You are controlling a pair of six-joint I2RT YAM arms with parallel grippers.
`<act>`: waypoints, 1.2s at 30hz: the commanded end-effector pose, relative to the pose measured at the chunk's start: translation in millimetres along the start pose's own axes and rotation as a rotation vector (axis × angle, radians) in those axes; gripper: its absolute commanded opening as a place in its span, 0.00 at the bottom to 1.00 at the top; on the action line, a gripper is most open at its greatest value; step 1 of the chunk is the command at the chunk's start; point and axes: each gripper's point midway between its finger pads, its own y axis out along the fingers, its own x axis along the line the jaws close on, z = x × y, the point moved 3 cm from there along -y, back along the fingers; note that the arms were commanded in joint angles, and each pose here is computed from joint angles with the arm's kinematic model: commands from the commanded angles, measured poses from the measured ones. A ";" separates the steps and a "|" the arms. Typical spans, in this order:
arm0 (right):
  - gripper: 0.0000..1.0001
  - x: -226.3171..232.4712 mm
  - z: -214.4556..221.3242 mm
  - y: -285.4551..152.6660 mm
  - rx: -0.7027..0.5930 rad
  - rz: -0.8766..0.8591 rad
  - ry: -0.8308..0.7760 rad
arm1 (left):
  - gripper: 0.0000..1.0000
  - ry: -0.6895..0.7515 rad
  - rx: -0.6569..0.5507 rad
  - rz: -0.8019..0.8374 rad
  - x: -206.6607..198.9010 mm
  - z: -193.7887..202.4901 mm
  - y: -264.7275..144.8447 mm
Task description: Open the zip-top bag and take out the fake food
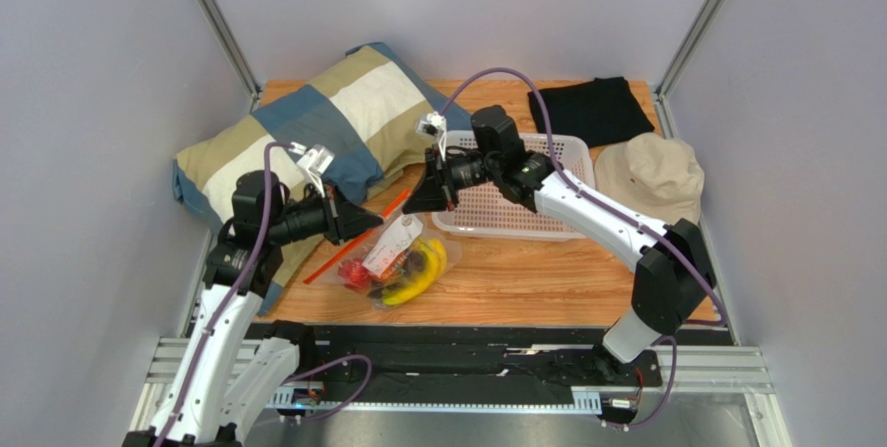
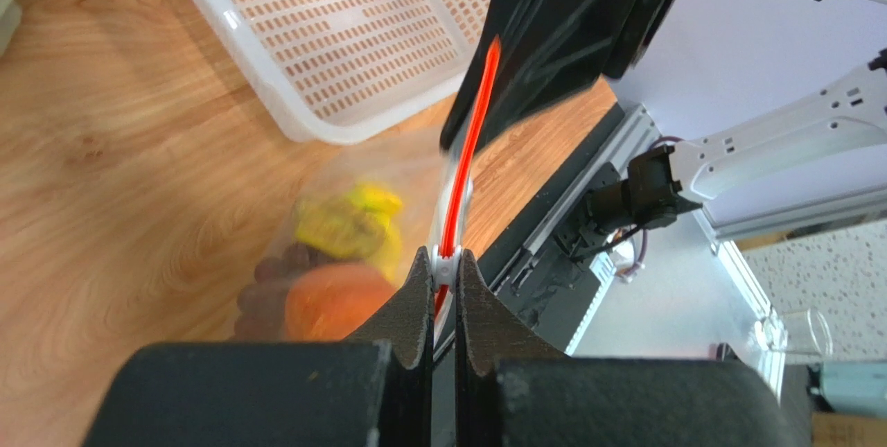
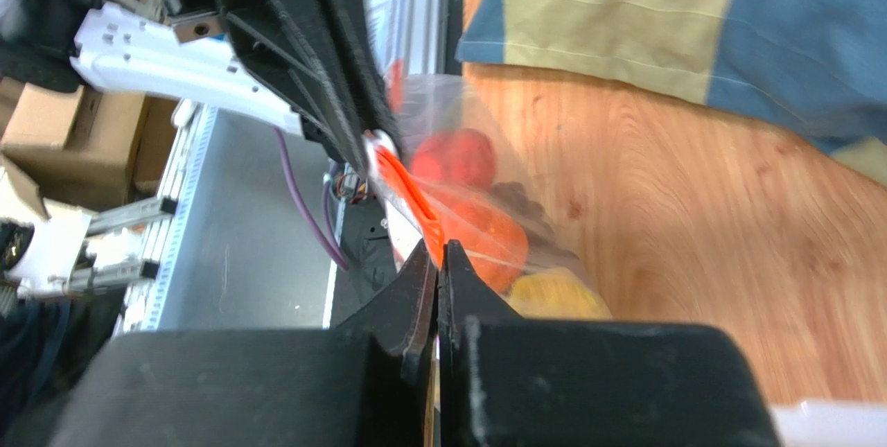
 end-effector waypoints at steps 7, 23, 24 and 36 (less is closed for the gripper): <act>0.00 -25.8 -35.8 -52.1 -0.231 0.181 0.027 | 0.00 -0.118 -0.100 -0.237 -9.9 38.1 -51.7; 0.00 -62.0 -96.4 38.3 -0.403 0.190 0.083 | 0.00 -0.133 -0.250 -0.260 -38.9 82.3 -100.2; 0.00 -68.1 -98.3 41.6 -0.403 0.193 0.087 | 0.00 -0.139 -0.240 -0.251 -37.5 84.2 -97.5; 0.41 -110.4 -65.8 55.1 -0.195 0.383 0.292 | 0.00 -0.223 -0.172 -0.126 -18.9 84.7 -57.5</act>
